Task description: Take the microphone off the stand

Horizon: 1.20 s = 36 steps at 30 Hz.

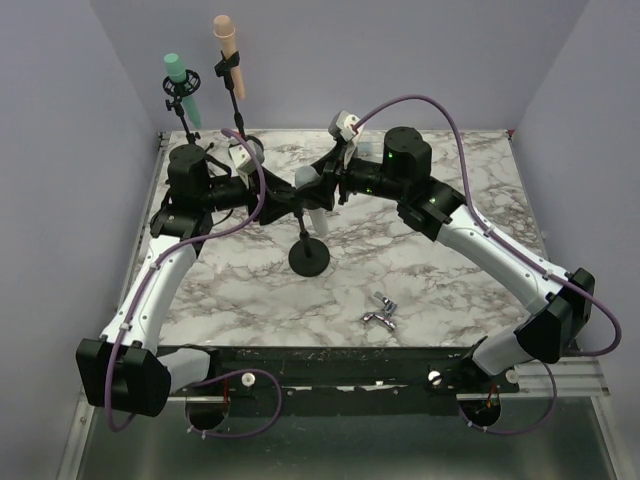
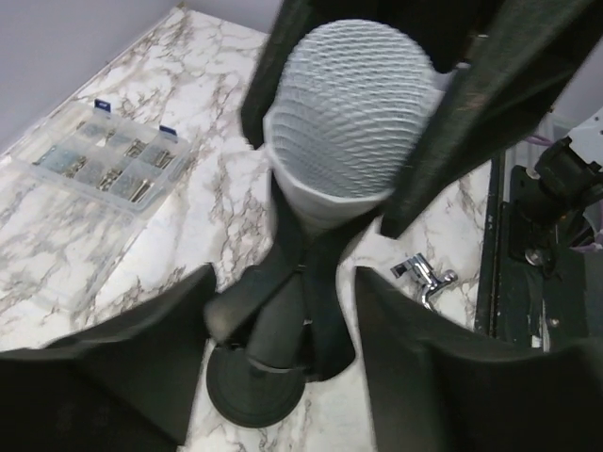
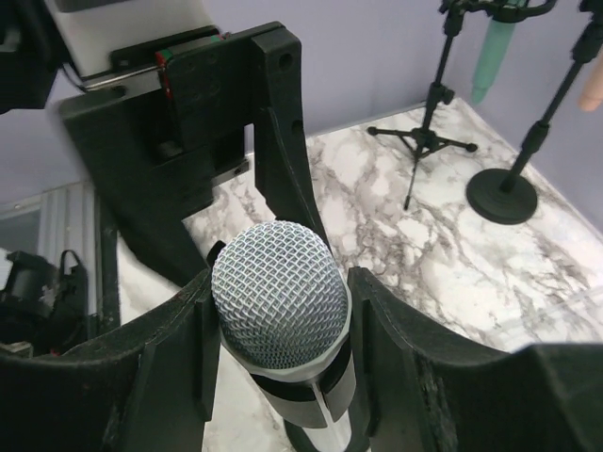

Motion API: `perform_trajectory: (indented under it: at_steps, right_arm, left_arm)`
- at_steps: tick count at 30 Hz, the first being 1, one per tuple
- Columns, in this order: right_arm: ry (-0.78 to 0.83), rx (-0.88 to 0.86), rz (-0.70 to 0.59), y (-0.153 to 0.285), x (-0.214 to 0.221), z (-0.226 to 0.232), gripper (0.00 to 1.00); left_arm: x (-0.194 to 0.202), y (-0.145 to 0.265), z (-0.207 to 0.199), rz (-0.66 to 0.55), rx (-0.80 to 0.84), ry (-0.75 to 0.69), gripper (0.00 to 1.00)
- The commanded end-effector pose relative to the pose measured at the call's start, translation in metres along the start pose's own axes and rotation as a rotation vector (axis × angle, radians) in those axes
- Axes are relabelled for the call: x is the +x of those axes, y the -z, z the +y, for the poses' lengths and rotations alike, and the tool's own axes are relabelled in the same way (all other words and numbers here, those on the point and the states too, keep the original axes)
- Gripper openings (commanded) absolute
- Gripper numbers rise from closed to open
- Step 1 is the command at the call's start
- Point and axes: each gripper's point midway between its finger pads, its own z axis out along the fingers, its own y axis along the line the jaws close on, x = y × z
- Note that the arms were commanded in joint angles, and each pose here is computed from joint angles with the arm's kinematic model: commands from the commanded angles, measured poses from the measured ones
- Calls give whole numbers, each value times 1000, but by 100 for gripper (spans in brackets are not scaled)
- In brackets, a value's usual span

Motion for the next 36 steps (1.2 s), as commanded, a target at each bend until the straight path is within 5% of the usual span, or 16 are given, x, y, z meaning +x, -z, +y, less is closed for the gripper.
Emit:
perform_trajectory:
  at_steps: [1, 4, 5, 13, 28, 36]
  right_arm:
    - [-172, -61, 180, -5, 58, 17, 1]
    - [-178, -64, 169, -7, 55, 17, 1]
    - [-181, -62, 171, -8, 55, 16, 1]
    - [-168, 19, 106, -6, 29, 4, 1]
    - [-66, 92, -129, 16, -95, -1, 1]
    - [-14, 225, -337, 61, -165, -5, 1]
  left_arm:
    - [-1, -2, -3, 15, 52, 3, 41]
    - [1, 1, -2, 16, 20, -17, 4]
    - [1, 1, -1, 11, 3, -26, 0]
    - [2, 2, 2, 19, -16, -23, 0]
    - [0, 0, -3, 31, -27, -20, 0]
    - [1, 0, 1, 35, -50, -7, 0]
